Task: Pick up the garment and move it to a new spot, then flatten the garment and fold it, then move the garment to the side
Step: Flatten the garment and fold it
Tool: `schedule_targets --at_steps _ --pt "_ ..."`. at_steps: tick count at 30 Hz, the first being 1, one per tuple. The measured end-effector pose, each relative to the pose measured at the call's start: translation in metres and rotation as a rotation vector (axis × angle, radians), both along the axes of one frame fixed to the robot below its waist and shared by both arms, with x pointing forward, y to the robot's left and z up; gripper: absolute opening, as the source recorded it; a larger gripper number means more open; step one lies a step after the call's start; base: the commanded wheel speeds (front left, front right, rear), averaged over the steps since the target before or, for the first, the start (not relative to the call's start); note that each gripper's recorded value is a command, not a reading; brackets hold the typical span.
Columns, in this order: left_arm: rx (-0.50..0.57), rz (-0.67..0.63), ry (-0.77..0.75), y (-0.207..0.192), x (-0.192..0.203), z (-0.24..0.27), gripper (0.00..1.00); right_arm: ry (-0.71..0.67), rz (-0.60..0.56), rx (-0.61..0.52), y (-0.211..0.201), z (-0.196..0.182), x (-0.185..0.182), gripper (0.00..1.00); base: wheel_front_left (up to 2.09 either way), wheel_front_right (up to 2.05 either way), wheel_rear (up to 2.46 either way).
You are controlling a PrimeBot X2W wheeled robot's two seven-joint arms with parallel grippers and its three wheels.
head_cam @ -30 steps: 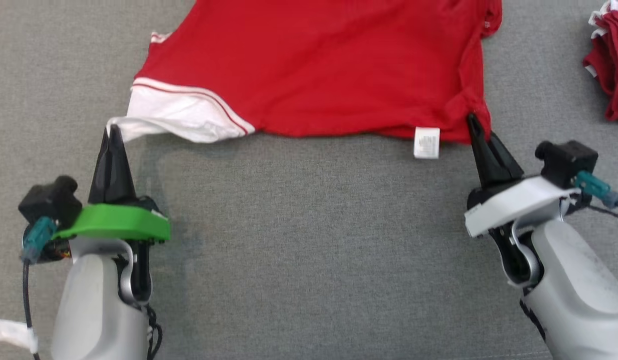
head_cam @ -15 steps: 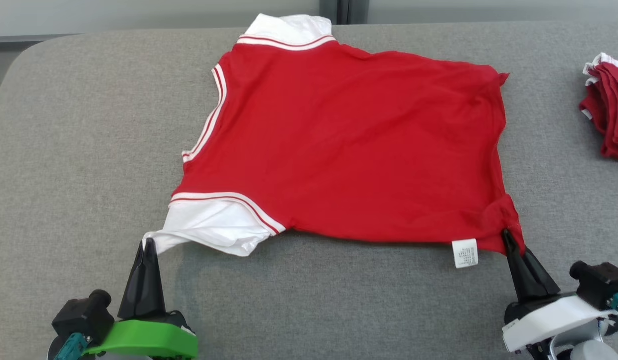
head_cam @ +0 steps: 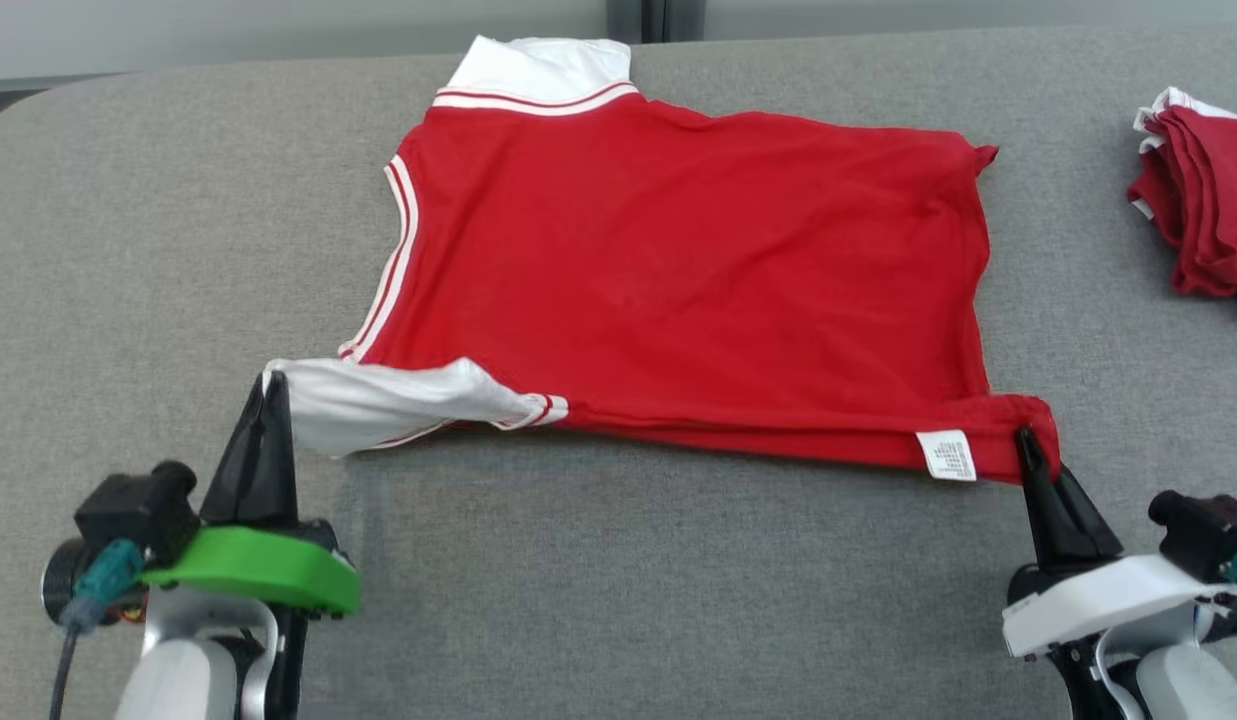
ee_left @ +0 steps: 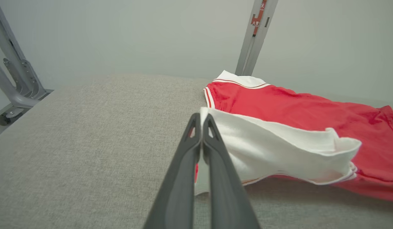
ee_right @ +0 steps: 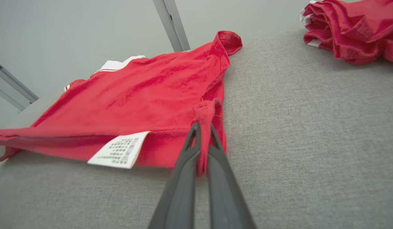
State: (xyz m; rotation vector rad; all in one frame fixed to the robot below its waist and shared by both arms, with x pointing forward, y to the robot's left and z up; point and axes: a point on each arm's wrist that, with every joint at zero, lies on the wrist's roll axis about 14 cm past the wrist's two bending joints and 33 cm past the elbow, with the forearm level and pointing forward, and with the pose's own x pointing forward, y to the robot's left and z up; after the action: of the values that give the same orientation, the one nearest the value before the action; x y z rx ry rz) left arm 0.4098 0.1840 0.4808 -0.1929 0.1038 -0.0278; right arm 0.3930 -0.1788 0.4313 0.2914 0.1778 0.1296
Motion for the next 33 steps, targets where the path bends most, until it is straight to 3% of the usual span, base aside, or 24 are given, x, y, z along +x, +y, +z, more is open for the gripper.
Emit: schedule_targets --at_steps 13,15,16,17,18,26,33 --pt "0.098 -0.196 0.052 -0.032 0.094 -0.041 0.0 0.044 0.013 -0.03 0.003 -0.024 0.053 0.01 0.0 0.0 0.0" --pt "0.093 -0.207 0.05 -0.036 0.1 -0.047 0.0 0.05 0.01 -0.035 0.001 -0.029 0.055 0.44 0.0 0.0 0.0" --pt "0.092 -0.21 0.041 -0.038 0.103 -0.049 0.13 0.052 0.01 -0.039 0.0 -0.031 0.057 1.0 0.0 0.0 0.0" --pt "0.088 -0.208 0.03 -0.038 0.105 -0.05 0.49 0.046 0.008 -0.044 -0.001 -0.031 0.058 1.0 0.0 0.0 0.0" --pt "0.081 -0.203 0.025 -0.038 0.106 -0.05 1.0 0.039 0.007 -0.05 -0.001 -0.03 0.059 1.0 0.0 0.0 0.0" --pt "0.064 -0.094 -0.086 -0.016 0.102 -0.02 1.0 -0.125 -0.014 -0.165 -0.01 0.016 0.057 1.0 0.0 0.0 0.0" --pt "0.072 -0.018 -0.12 -0.006 0.056 -0.01 1.0 -0.201 -0.019 -0.191 -0.005 0.044 0.031 1.0 0.0 0.0 0.0"
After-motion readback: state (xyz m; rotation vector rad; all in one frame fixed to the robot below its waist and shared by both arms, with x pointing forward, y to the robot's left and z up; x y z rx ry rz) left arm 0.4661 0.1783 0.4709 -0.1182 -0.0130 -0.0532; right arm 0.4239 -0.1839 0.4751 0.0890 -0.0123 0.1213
